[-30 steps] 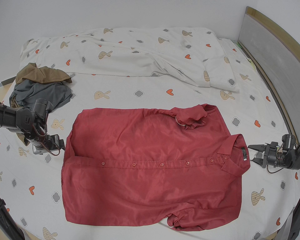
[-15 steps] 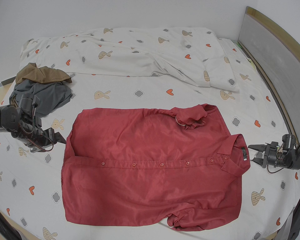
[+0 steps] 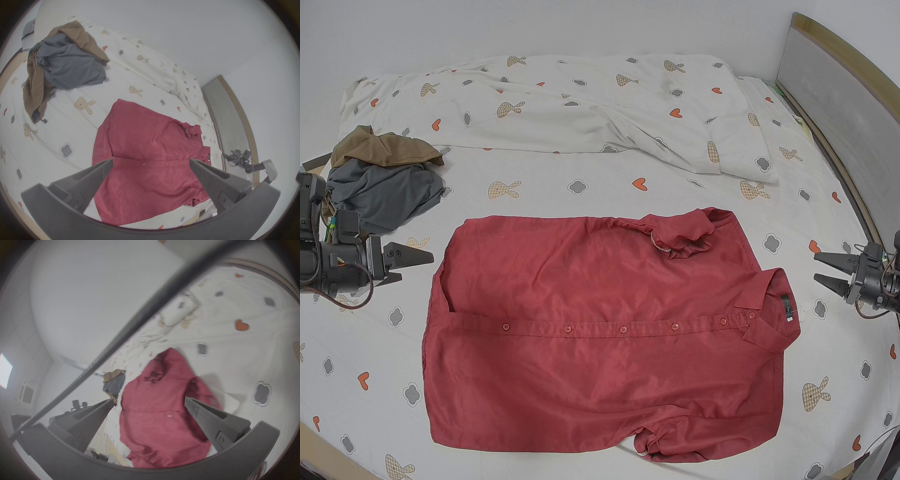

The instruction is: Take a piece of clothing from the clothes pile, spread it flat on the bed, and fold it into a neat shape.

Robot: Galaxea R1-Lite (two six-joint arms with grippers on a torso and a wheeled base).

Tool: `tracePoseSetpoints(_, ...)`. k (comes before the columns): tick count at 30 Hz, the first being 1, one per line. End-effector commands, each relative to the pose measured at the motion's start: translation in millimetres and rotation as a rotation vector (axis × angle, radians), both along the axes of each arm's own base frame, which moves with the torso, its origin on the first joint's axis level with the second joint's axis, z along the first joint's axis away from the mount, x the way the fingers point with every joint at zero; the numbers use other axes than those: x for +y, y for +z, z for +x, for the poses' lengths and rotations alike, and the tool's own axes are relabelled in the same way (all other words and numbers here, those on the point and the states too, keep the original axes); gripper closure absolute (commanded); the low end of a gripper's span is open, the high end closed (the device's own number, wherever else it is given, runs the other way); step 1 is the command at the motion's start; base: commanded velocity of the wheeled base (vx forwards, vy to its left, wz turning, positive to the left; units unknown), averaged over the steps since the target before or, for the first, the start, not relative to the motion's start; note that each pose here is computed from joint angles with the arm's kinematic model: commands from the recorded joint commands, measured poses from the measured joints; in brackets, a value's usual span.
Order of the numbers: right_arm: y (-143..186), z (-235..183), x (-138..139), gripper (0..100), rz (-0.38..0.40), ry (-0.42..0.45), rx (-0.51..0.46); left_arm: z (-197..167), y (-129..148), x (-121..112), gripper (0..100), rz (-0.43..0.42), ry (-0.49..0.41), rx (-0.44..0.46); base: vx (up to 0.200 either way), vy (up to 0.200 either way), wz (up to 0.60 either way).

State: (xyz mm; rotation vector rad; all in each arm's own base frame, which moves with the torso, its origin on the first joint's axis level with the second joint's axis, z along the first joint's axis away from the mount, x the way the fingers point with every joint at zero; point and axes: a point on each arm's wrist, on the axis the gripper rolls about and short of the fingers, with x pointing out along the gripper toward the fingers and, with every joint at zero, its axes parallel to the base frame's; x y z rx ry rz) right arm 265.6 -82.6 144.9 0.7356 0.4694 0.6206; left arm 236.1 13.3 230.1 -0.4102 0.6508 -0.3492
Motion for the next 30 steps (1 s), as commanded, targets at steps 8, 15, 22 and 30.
tracePoseSetpoints(8, 37.5, 5.6, 78.6, 0, 0.048, 0.249, -0.039, -38.2, -0.2, -5.4, 0, -0.023, -0.09, -0.164, 0.0, 0.0, 0.0)
tracePoseSetpoints(15, 7.7, 92.6, 117.5, 0, 0.117, 0.203, 0.131, -38.6, -3.9, -6.7, 0, -0.025, -0.096, -0.151, 0.0, 0.0, 0.0)
tracePoseSetpoints(22, 10.2, 108.1, 142.7, 0, 0.147, 0.15, 0.211, -38.2, -4.2, -7.2, 0, -0.025, -0.099, -0.149, 0.0, 0.0, 0.0)
tracePoseSetpoints(30, 45.6, 69.0, 173.6, 0, 0.051, 0.054, 0.402, -33.8, -10.7, -13.9, 0, -0.028, -0.131, -0.12, 0.0, 0.0, 0.0)
